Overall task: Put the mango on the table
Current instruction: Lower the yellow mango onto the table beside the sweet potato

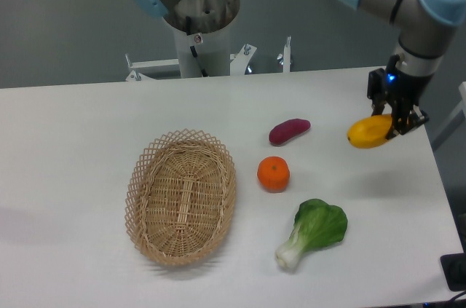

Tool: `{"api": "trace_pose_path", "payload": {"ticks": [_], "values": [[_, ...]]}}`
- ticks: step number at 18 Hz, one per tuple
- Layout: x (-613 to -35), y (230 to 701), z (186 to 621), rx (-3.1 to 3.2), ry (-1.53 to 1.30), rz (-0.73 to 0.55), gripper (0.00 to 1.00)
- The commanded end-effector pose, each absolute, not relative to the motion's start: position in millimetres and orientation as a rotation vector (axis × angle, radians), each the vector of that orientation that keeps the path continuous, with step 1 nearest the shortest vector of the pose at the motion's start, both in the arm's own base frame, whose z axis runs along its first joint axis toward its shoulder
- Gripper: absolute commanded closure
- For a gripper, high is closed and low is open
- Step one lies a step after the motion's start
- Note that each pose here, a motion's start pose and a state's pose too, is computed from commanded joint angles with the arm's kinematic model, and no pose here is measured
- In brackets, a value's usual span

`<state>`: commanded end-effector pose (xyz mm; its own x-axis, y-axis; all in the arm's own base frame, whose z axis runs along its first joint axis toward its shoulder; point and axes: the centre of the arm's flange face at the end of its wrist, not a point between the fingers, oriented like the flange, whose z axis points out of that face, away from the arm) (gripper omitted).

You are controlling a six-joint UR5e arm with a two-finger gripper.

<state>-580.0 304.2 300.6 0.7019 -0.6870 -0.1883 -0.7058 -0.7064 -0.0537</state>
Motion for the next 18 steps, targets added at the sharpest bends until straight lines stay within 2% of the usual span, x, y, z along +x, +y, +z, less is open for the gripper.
{"api": "trace_pose_path", "payload": {"ticks": [7,13,18], "values": [[-574,300,251,-2.794,1.113,0.137,0.58],[-562,299,233,-2.799,1.095,0.096,0.58],[-556,298,225,-2.803,1.081,0.083,0.54]]}}
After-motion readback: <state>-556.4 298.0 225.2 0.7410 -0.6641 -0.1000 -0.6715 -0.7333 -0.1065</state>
